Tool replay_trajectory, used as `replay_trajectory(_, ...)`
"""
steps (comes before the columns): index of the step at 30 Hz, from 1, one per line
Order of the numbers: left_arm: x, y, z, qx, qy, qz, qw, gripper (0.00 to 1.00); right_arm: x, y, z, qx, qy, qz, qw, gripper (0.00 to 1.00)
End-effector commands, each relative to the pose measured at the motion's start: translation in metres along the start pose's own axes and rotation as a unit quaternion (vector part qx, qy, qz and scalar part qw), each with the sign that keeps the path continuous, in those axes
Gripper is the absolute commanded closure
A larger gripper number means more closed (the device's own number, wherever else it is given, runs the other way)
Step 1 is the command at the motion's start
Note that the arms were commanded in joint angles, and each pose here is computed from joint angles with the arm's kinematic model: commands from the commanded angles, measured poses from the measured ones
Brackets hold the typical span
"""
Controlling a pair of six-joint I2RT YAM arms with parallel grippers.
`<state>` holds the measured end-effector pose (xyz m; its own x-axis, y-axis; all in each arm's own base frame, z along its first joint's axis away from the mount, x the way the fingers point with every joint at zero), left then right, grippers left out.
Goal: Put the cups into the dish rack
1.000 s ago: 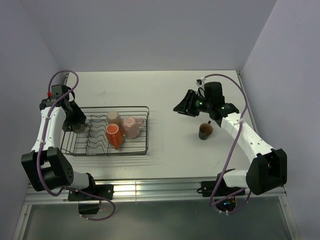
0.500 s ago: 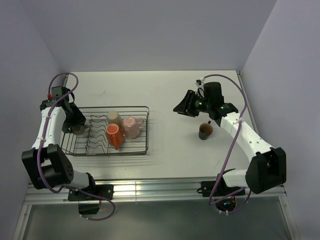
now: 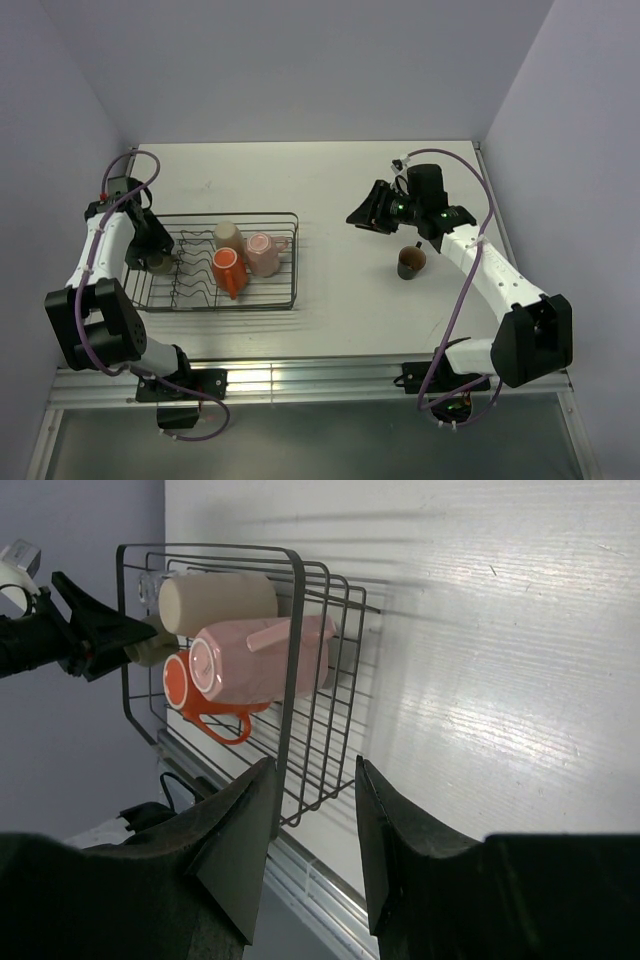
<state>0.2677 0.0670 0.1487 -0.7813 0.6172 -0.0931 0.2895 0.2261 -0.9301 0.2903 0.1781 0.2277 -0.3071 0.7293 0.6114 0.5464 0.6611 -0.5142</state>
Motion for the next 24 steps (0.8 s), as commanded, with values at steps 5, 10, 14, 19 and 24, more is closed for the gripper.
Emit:
replay_trajectory(5,-0.003,0.009,-0.005,-0.006,0.0,0.003,1.0,0.99,-0.002,0.002,-0.004,-0.007,-0.012,-0.005,1.0,0.55)
replay_trajectory(10,-0.002,0.018,-0.003,0.001,0.0,-0.006,1.0,0.97,-0.003,0.003,-0.004,-0.006,-0.012,-0.003,1.0,0.55)
replay_trajectory(14,-0.001,0.023,0.0,0.006,0.001,-0.01,1.0,0.96,-0.004,0.004,-0.003,-0.005,-0.01,-0.003,1.0,0.55)
replay_trajectory(19,0.0,0.028,0.001,0.008,0.002,-0.015,1.0,0.96,-0.004,0.005,-0.003,-0.003,-0.01,-0.003,1.0,0.55)
replay_trajectory(24,0.001,0.033,0.003,0.011,-0.001,-0.02,1.0,0.93,-0.005,0.005,-0.002,-0.002,-0.009,-0.002,1.0,0.55)
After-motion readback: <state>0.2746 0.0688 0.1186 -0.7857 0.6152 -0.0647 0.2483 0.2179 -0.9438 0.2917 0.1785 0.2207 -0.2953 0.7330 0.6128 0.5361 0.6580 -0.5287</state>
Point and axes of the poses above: each gripper's point midway between its finger pads, its own y axis out along the fingers, its own x axis along the line the jaws close on, z = x × y, the point moved 4 cm from there along -y, back along the fingers, and after that the axes turned 13 degrees about -y, right-handed, at the moved point
